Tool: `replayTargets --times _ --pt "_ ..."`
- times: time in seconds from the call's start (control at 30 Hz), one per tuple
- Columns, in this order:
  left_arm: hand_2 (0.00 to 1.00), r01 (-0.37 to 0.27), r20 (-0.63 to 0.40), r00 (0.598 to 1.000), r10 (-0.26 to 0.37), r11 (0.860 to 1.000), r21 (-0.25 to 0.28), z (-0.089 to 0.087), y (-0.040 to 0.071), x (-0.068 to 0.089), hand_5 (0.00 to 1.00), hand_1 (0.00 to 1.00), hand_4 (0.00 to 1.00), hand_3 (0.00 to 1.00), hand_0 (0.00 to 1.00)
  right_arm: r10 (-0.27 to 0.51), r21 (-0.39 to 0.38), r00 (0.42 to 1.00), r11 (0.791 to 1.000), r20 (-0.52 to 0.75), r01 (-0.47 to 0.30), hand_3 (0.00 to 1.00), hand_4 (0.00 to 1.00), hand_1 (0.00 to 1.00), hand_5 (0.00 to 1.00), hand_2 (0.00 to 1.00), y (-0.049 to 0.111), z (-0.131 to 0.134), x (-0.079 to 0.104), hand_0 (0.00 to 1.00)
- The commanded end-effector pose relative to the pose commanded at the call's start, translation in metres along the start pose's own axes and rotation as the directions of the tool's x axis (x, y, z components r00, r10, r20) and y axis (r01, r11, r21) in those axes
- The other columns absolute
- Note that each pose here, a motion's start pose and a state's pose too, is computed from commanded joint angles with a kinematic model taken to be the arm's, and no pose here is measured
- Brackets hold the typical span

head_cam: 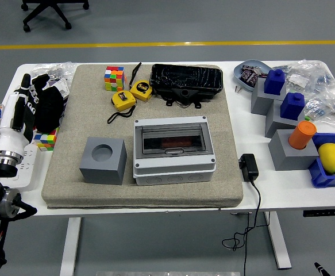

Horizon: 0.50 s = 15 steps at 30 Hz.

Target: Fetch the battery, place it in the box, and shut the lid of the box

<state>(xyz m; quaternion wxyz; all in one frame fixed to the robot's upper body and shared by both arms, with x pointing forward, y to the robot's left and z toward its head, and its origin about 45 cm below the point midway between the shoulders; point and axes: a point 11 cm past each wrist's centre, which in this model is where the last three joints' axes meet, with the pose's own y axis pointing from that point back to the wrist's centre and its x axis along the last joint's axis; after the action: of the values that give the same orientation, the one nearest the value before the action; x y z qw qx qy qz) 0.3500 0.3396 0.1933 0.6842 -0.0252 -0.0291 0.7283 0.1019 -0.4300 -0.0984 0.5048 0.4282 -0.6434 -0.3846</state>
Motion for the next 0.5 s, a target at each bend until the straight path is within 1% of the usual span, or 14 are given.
replayTargets --times 0.13,0.17,0.33,0.37,0.5 --pt "0.891 -0.002 -0.007 1.0 0.002 1.0 0.006 -0.0019 -0.0002 0.0011 0.998 0.998 0.998 0.731 0.998 0.002 -0.002 1.0 1.0 -0.001 -0.002 0.799 0.998 0.82 0.983 0.79 0.0 0.0002 0.0008 0.919" --pt "0.973 -0.002 -0.014 1.0 0.002 1.0 0.008 -0.0026 -0.0002 0.0013 0.998 0.998 0.998 0.816 0.998 0.002 -0.003 1.0 1.0 -0.002 -0.002 0.801 0.998 0.82 0.983 0.79 0.0 0.0007 0.0008 0.919" --pt "0.973 0.012 -0.033 0.999 -0.011 1.0 0.022 -0.0064 0.0015 -0.0006 0.998 0.998 0.998 0.816 0.998 -0.001 -0.006 1.0 1.0 -0.004 0.001 0.801 0.998 0.82 0.983 0.79 -0.0001 0.0023 0.0 0.919" --pt "0.98 0.018 -0.036 0.999 -0.017 1.0 0.024 -0.0068 0.0018 -0.0015 0.998 0.967 0.998 0.984 0.896 -0.001 -0.006 1.0 1.0 -0.004 0.001 0.804 0.998 0.82 0.984 0.789 -0.0001 0.0025 -0.0002 0.919" --pt "0.98 0.028 -0.039 0.999 -0.027 0.999 0.023 -0.0062 0.0016 -0.0029 0.998 0.967 0.998 0.984 0.896 0.003 -0.003 1.0 1.0 -0.002 -0.003 0.804 0.998 0.82 0.984 0.789 0.0 0.0007 0.0005 0.919"
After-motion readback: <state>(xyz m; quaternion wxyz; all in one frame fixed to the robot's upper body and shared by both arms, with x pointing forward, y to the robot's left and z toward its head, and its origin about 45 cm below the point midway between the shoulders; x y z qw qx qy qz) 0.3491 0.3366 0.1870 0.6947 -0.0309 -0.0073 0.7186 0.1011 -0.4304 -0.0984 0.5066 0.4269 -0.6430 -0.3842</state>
